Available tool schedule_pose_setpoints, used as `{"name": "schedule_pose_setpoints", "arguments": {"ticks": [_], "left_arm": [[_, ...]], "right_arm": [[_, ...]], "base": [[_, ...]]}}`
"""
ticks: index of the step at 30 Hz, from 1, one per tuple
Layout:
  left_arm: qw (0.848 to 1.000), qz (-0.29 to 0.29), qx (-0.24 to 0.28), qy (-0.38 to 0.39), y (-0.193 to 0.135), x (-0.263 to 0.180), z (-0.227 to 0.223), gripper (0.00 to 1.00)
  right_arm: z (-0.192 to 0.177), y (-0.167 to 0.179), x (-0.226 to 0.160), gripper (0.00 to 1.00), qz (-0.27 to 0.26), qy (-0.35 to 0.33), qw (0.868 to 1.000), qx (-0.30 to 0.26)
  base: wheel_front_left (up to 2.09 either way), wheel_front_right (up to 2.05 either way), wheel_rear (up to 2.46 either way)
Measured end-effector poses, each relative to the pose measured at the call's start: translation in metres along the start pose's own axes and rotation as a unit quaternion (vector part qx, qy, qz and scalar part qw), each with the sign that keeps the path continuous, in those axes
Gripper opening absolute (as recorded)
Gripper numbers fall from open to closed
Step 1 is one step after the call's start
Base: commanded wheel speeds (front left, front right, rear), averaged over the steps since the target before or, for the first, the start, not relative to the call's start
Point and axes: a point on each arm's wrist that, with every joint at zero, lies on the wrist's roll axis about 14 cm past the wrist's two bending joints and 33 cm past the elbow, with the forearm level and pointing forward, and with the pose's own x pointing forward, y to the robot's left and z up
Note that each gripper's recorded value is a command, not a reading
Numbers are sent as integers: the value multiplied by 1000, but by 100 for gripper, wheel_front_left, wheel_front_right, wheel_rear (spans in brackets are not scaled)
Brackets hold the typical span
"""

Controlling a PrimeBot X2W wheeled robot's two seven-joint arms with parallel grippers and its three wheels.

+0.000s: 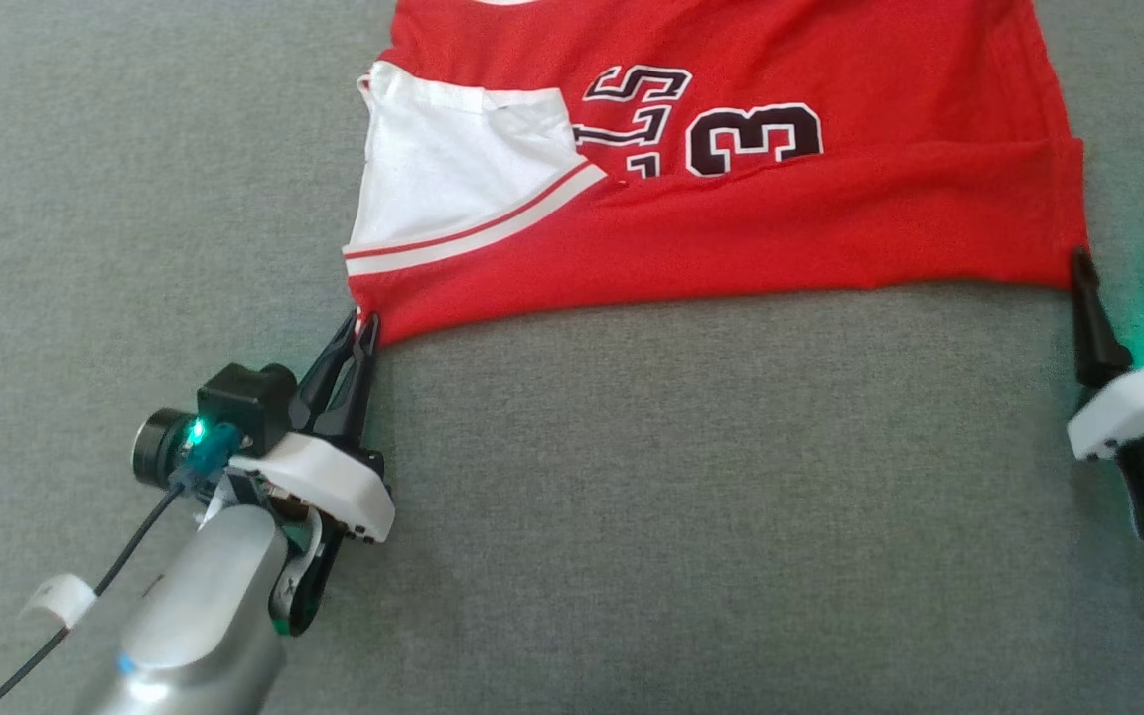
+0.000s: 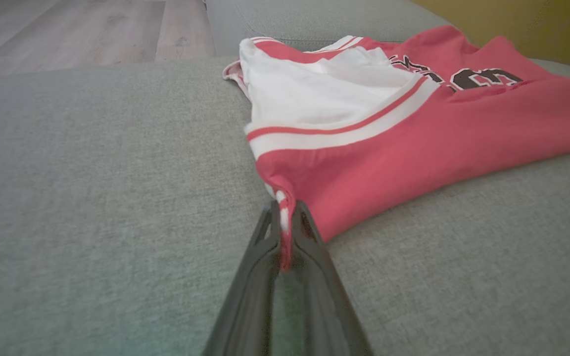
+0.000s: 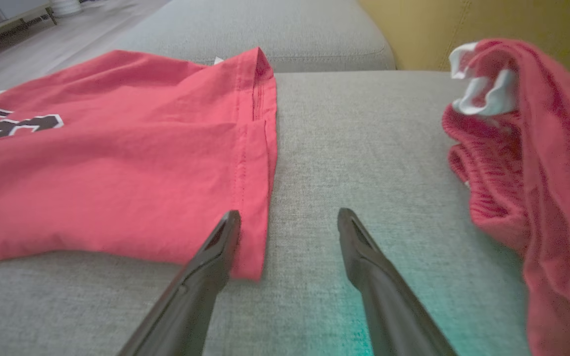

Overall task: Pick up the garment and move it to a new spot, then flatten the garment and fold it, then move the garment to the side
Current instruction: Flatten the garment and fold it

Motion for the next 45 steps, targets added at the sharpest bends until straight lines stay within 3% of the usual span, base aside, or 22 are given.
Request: {"name": "schedule_pose_setpoints", "arguments": {"ticks": [2,3,4,9,18,31,37,38,39,40,41,42,45], "left_arm": [[1000,3,5,-7,2,-3,4,0],[1000,4,8,-11,3,-4,7,0],[1000,4,10,-15,3,-5,10,0],[999,11,18,-27,8,-13,20,0],[999,10,23,-29,1,-44,16,0],[998,9,-51,29,-41,-107,-36,0],[998,2,-50,48,-45,-112,-45,0],[998,2,-50,48,-45,-112,-45,0],[997,3,-50,52,-45,-112,-46,0],[997,4,-49,53,-45,-111,-46,0],[997,4,-49,53,-45,-111,-46,34],[997,10,-46,53,-43,-109,-46,100],[998,20,-35,46,-36,-104,-40,100]], "right_arm": [[-3,5,6,95,4,18,1000,0],[-6,8,9,54,8,29,1000,1],[-9,12,11,0,13,42,999,1],[-9,24,13,0,33,63,997,10],[-13,3,-24,0,33,69,997,-7],[-42,-13,-90,0,32,92,995,-3],[-45,-13,-99,0,31,96,995,2],[-45,-13,-99,2,31,96,995,2],[-44,-13,-99,26,29,93,995,4],[-43,-14,-99,66,28,91,995,4],[-42,-14,-99,99,27,90,996,3],[-41,-13,-98,100,27,88,996,5],[-28,-19,-94,100,19,65,998,-2]], "base": [[0,0,0],[0,0,0],[0,0,0],[0,0,0],[0,0,0],[0,0,0],[0,0,0],[0,0,0],[0,0,0],[0,0,0],[0,0,0],[0,0,0],[0,0,0]]}}
